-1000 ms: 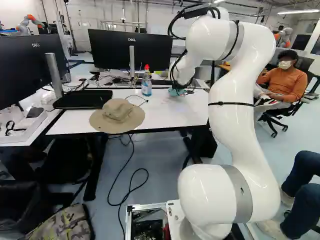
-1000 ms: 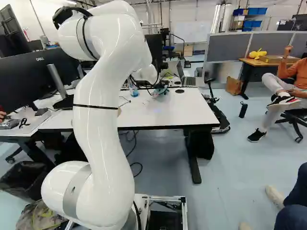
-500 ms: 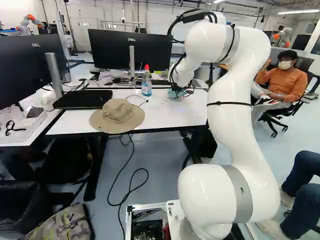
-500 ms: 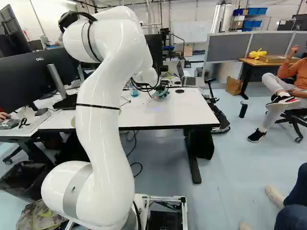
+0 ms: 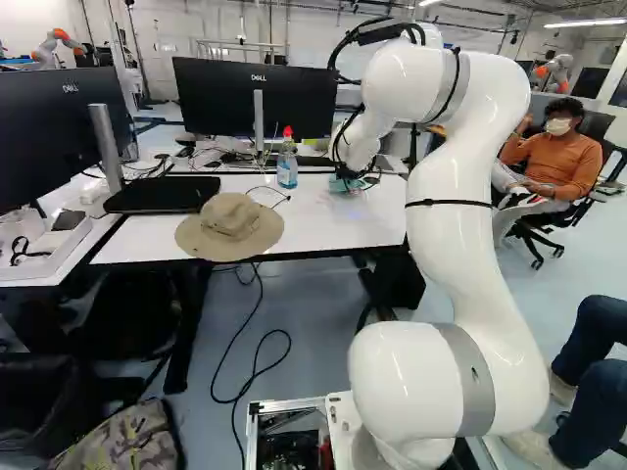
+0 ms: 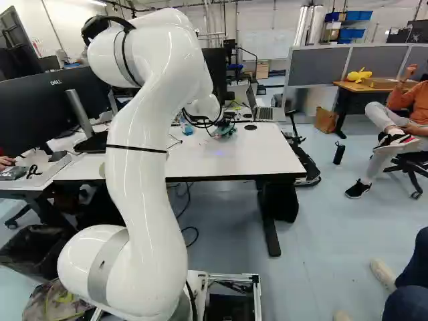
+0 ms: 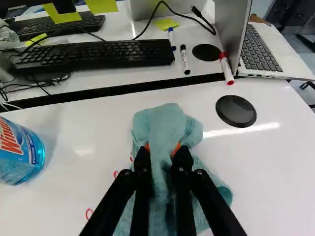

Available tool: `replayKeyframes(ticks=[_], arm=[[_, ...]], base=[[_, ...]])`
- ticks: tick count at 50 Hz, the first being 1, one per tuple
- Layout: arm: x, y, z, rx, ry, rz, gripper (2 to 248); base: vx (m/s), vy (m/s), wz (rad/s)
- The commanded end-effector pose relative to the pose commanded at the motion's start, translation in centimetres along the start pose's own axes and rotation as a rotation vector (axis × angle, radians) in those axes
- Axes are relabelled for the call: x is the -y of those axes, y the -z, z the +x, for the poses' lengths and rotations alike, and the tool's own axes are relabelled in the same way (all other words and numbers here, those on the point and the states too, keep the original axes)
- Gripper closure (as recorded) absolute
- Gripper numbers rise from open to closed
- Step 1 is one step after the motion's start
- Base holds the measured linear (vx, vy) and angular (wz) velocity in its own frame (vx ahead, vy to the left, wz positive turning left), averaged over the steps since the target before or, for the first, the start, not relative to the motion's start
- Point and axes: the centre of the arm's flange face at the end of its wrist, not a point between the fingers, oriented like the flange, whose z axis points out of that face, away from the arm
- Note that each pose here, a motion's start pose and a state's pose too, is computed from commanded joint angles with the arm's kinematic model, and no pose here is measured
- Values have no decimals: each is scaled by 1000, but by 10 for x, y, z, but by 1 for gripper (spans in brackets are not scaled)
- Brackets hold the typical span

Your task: Clean the table with the green towel

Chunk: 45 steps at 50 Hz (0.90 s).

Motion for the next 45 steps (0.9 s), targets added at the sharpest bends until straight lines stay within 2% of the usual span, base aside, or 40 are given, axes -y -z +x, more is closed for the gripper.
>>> replayKeyframes(ticks=[27,45], arm=[[0,0,-8,87,0,0,198],[0,0,-9,104,0,0,198]], base=[[0,0,0],[0,0,0]])
